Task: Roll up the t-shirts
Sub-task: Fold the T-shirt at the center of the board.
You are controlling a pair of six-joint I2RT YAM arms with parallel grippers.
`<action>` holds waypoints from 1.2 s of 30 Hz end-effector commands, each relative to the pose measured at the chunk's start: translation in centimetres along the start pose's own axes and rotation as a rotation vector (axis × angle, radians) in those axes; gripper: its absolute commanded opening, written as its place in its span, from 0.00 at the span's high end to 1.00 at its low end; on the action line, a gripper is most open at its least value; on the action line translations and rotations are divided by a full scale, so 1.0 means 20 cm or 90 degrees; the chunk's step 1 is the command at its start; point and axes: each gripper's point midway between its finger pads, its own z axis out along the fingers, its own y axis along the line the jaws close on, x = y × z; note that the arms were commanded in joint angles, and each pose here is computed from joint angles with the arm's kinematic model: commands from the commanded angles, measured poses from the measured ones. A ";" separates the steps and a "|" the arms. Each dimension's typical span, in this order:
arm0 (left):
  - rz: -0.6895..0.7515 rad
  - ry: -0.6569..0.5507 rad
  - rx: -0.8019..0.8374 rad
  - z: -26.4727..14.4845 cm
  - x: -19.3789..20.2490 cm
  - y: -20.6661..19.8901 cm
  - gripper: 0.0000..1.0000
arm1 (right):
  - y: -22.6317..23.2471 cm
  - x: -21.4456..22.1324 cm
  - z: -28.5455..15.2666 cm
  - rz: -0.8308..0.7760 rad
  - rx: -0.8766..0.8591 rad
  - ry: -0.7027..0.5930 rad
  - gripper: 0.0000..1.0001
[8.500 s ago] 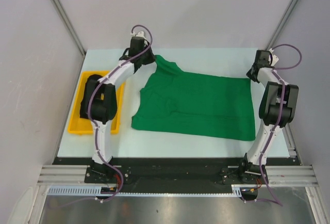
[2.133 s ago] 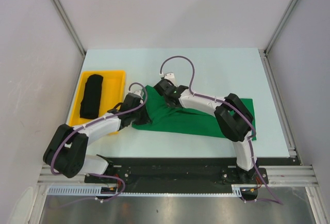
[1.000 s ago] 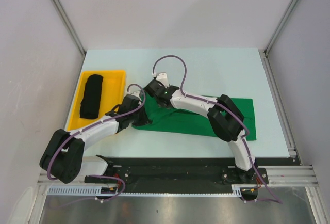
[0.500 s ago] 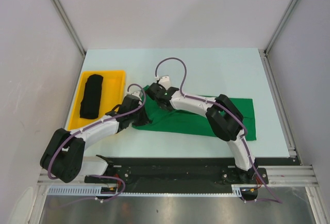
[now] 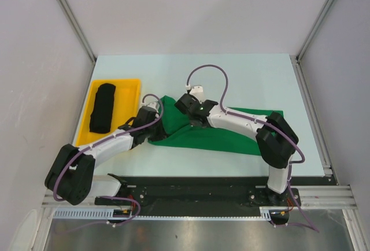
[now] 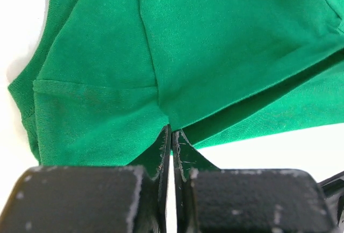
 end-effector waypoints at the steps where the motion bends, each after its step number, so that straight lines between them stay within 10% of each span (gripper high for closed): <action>1: 0.008 -0.023 0.006 -0.03 -0.03 -0.01 0.96 | 0.02 0.05 -0.04 0.048 -0.034 0.010 0.92; 12: 0.021 -0.034 0.026 -0.09 -0.01 -0.02 0.91 | 0.04 0.20 -0.04 0.063 -0.058 0.036 0.80; 21: 0.023 -0.103 0.043 -0.28 -0.12 -0.07 0.48 | 0.00 0.04 -0.22 0.080 -0.128 -0.024 0.65; 36: -0.015 -0.110 -0.056 0.11 -0.63 0.05 0.62 | 0.19 0.19 -0.15 0.098 -0.242 0.032 0.75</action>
